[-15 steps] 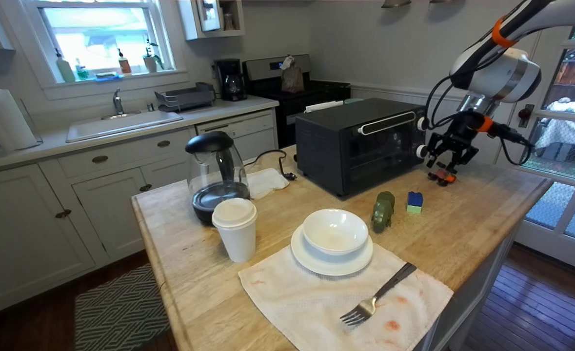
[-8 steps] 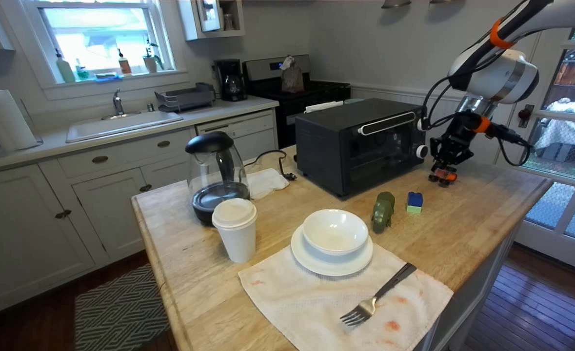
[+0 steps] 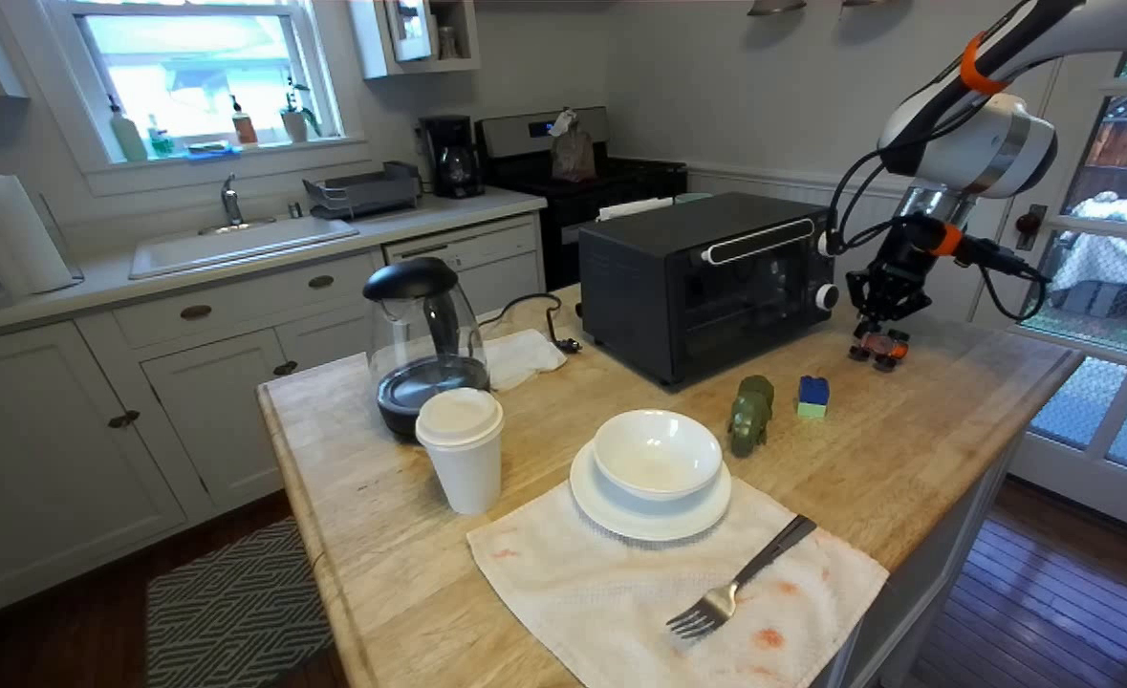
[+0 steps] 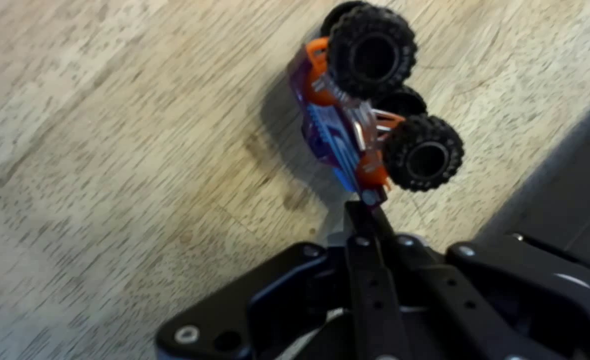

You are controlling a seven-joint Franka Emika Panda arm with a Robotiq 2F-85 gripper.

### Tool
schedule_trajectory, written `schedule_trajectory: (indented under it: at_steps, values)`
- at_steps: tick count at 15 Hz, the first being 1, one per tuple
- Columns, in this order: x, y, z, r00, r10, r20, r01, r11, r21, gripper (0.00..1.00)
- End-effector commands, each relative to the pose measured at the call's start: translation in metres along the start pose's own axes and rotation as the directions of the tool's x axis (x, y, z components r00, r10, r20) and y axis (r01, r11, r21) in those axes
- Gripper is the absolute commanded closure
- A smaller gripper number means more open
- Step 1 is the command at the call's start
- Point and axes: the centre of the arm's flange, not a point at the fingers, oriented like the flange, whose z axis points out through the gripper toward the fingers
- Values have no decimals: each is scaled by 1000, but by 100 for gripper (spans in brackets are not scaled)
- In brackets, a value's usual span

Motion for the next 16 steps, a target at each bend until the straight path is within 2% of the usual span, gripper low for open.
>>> schedule_trajectory:
  at_steps: [1,6,11,16]
  values:
    - [-3,-11,-17,1000,18,9,-18,996,-88,100]
    - [-10,-27,-26,999,9,-34,-16,977,-212,100]
    - [-31,-58,-22,988,-76,-135,20,926,-377,100]
    - [-60,-85,-7,955,-176,-238,43,879,-475,100]
